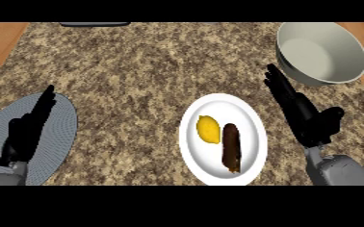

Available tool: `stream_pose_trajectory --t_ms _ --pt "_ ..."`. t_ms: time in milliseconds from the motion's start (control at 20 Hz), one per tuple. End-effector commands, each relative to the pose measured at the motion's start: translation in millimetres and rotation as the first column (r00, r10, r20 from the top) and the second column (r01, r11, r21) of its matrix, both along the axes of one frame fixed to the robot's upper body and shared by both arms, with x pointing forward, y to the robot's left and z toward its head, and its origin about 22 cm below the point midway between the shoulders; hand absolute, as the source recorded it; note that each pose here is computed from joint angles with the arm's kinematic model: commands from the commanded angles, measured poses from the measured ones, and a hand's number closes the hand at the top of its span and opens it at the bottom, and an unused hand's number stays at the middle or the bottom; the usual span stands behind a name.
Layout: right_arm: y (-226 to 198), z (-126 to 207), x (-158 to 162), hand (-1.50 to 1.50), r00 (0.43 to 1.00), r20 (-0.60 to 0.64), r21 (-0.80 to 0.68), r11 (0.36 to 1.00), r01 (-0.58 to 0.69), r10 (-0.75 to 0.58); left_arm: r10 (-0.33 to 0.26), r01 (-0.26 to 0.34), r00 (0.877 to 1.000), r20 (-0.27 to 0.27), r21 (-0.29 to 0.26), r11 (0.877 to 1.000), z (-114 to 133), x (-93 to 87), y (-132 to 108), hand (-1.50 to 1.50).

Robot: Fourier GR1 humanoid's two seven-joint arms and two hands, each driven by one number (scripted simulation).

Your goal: Pick the lemon from the plate and place it in the bowl

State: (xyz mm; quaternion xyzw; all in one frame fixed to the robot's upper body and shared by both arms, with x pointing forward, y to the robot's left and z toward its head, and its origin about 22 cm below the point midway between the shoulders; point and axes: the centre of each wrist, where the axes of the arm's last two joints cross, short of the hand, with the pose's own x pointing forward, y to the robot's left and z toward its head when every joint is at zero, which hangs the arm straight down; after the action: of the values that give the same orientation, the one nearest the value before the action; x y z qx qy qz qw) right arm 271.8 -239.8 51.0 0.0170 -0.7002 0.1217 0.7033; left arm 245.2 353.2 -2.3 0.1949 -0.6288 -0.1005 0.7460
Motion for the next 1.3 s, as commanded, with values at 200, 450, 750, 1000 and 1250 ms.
stream_pose_trajectory --t_ms 200,450,750,1000,1250 --pt "23 37 -10 1.50 0.964 0.215 -0.313 0.946 -0.081 0.154 -0.240 0.265 0.964 0.113 -0.346 0.900 13 21.7 -95 0.00" --pt "25 7 -24 -1.50 0.912 0.348 -0.342 0.877 0.337 -0.215 -0.299 0.324 0.946 0.129 -0.467 0.823 13 22.0 -140 0.00" --pt "91 2 -75 -1.50 0.925 0.349 -0.580 0.811 0.083 0.154 -0.330 0.354 0.934 0.138 -0.492 0.795 14 13.3 -156 0.00" --pt "78 30 -58 -1.50 0.957 0.273 -0.833 0.522 0.186 0.094 -0.302 0.323 0.945 0.124 -0.487 0.812 32 24.2 -150 0.00" --pt "131 52 -69 -1.50 0.994 0.110 -0.915 0.391 0.101 0.002 -0.318 0.334 0.941 0.119 -0.491 0.805 29 22.4 -149 0.00"
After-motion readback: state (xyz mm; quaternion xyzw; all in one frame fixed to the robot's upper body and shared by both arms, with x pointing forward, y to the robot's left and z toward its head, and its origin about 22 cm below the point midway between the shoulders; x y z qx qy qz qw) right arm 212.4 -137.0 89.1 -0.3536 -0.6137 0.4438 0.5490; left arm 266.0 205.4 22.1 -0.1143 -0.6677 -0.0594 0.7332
